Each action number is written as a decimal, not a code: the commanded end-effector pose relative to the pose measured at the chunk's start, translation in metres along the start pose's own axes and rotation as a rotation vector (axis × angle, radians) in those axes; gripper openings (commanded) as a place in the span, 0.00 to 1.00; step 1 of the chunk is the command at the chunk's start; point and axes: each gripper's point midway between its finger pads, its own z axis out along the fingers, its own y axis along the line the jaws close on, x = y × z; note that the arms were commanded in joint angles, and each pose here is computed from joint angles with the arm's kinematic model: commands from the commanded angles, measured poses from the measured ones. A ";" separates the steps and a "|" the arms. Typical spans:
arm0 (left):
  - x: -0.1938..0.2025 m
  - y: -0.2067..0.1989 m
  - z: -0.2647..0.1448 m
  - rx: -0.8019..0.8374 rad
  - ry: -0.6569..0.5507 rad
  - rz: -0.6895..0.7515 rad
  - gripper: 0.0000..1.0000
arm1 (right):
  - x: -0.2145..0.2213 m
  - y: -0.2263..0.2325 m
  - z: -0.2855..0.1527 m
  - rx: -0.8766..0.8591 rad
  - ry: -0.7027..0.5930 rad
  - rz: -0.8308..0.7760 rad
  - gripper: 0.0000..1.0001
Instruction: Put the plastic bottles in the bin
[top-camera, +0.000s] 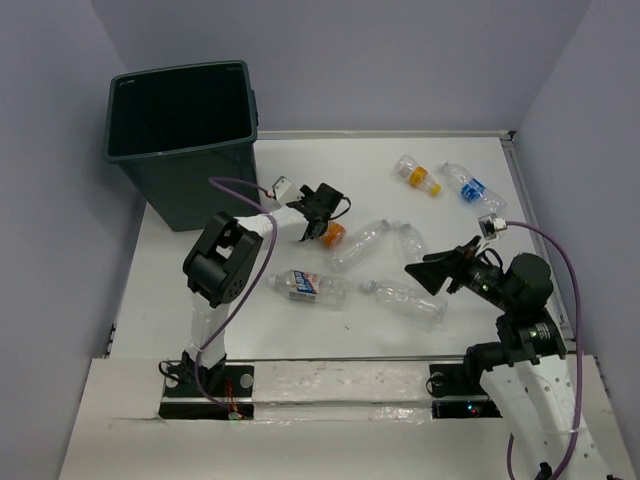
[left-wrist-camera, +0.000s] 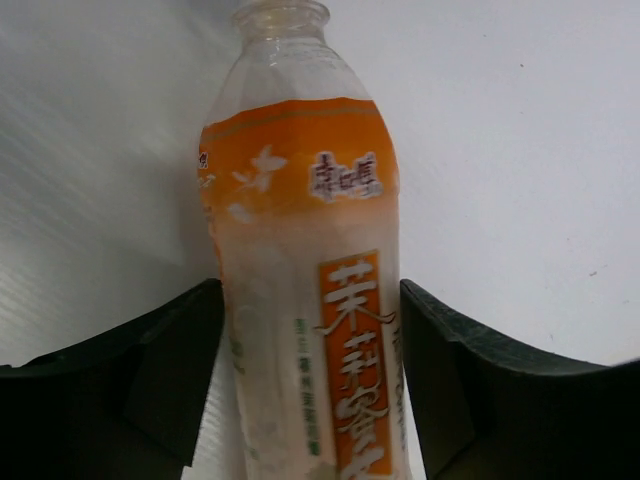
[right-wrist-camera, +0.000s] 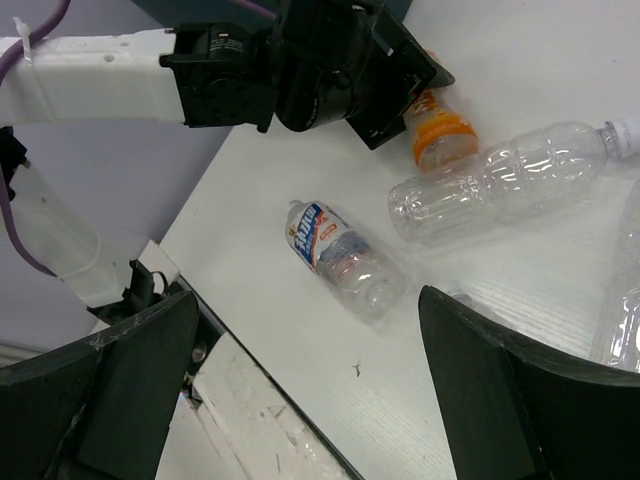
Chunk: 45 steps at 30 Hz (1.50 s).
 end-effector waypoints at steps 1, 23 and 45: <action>-0.022 -0.039 -0.006 0.103 -0.056 -0.060 0.68 | 0.000 0.005 0.002 -0.040 0.003 -0.022 0.96; -0.274 -0.179 -0.336 0.836 -0.544 0.019 0.54 | -0.008 0.004 0.018 -0.067 0.001 0.057 0.93; -0.491 -0.054 -0.227 0.410 -0.794 0.010 0.99 | 0.077 0.038 0.138 0.011 0.380 -0.278 0.95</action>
